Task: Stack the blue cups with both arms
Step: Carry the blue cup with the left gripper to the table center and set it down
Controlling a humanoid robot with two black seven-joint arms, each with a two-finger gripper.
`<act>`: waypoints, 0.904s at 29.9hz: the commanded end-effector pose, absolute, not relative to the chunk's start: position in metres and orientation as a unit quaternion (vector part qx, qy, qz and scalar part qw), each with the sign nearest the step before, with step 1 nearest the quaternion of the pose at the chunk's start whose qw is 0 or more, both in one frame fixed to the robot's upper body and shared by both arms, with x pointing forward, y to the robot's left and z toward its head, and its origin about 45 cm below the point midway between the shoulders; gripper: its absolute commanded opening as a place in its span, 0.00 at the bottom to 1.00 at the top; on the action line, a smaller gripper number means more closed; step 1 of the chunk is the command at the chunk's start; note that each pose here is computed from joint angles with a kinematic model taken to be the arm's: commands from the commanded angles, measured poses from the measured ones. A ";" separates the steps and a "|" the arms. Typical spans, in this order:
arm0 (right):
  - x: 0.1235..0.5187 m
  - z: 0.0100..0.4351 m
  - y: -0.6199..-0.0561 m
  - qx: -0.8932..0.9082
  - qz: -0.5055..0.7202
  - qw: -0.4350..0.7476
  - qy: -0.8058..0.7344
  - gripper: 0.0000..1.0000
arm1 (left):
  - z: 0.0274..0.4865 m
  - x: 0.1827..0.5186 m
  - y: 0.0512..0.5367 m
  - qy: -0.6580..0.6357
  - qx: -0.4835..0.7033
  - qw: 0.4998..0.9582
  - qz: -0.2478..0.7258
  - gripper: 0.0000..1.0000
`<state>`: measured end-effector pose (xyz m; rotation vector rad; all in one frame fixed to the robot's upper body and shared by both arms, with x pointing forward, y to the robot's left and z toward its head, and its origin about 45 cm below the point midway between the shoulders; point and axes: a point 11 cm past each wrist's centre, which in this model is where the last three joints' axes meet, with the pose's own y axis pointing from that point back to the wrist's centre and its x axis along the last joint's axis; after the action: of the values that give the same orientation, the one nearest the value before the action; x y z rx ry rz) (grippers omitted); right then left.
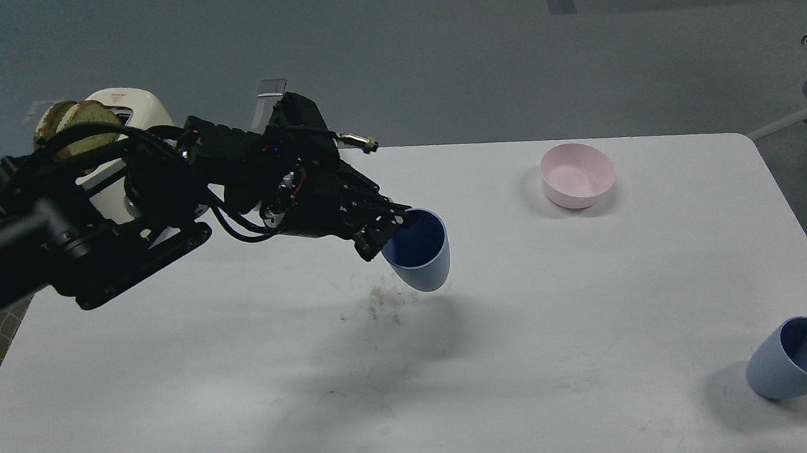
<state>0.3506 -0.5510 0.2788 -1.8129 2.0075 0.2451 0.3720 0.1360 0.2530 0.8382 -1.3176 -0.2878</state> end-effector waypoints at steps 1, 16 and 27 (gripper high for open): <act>0.347 0.276 -0.554 -0.649 0.090 0.210 0.725 1.00 | 0.237 0.375 0.133 -0.583 0.389 0.700 -0.139 0.00; 0.348 0.276 -0.550 -0.652 0.090 0.213 0.722 1.00 | 0.211 0.376 0.130 -0.561 0.405 0.705 -0.156 0.06; 0.345 0.273 -0.551 -0.651 0.092 0.209 0.724 1.00 | 0.216 0.378 0.128 -0.565 0.403 0.704 -0.152 0.65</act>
<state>0.3457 -0.5503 0.2730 -1.8111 2.0116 0.2576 0.3767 0.1299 0.2113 0.9021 -1.2468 -0.3467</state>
